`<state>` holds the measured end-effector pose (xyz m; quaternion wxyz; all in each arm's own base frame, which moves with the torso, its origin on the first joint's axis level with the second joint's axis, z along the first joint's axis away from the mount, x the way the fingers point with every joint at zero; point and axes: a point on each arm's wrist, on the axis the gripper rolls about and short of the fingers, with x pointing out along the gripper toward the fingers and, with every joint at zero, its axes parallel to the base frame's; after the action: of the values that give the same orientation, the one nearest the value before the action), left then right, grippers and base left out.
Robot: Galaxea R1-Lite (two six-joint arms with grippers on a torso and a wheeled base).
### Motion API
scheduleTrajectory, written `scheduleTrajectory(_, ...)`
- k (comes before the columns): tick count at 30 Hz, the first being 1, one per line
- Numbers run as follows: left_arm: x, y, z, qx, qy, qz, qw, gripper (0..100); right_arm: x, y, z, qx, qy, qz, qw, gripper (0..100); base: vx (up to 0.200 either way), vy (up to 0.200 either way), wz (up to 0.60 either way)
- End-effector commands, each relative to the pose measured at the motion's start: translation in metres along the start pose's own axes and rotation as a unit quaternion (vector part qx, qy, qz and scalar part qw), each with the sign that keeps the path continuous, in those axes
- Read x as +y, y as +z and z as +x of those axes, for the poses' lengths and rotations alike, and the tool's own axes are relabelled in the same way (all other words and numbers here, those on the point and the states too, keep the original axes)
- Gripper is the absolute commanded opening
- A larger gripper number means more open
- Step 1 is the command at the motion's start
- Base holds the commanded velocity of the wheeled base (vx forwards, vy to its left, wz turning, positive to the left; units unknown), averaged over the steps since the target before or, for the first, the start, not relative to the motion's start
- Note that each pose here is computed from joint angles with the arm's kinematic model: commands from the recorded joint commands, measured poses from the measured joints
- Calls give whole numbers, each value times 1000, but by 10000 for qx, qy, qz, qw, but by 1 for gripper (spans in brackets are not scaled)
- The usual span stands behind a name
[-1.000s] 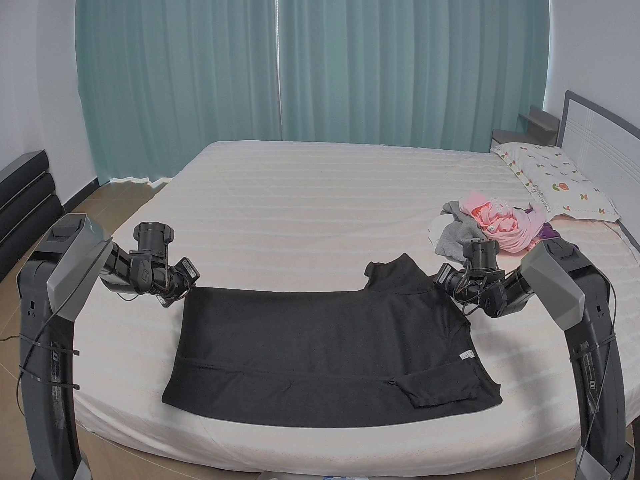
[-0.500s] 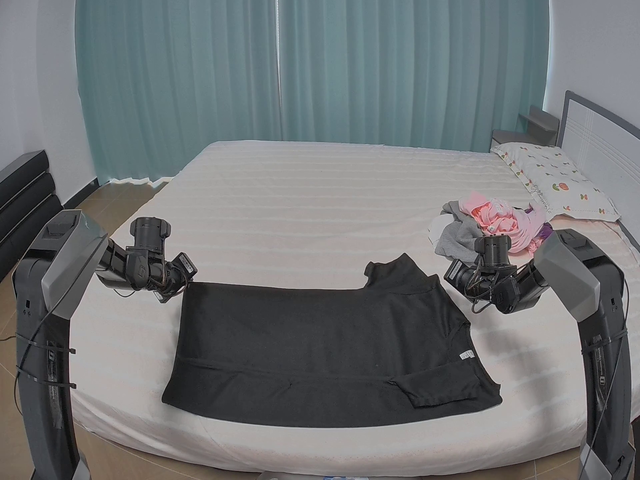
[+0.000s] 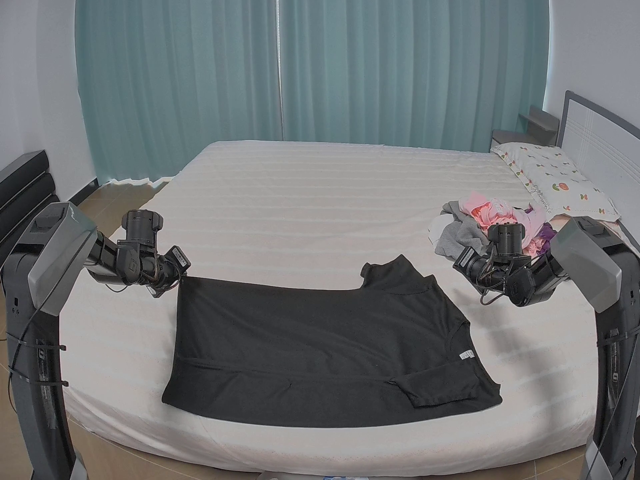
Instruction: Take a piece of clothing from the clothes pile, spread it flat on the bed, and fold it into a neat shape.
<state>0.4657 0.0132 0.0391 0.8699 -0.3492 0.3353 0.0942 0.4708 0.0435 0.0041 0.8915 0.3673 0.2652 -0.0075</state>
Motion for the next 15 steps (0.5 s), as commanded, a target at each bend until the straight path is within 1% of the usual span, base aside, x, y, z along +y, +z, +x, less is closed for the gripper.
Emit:
scheduleTrajectory(1,-2,3,-5,-48,-29,-4,10000,0,7,11,-16,-102,86,50,9999,0,0,0,0)
scheduleTrajectory(4,-3,5,-8,-87,-55,-5,9999,0,8,10,-20,-48,119,51,9999,0,0,0,0)
scheduleTrajectory(5,-3,8,-10,-117,-57,-17,9999,0,9,12,-25,-26,186,53,9998,0,0,0,0)
scheduleTrajectory(9,-3,7,-9,-89,-41,-8,10000,0,4,5,-24,253,255,27,9994,0,0,0,0)
scheduleTrajectory(12,-2,5,-8,-63,-36,-13,10000,0,-4,-7,-11,445,232,-1,9987,0,0,0,0)
scheduleTrajectory(15,-2,4,-7,-65,-45,1,10000,0,-6,-17,5,537,226,-105,9982,0,0,0,0)
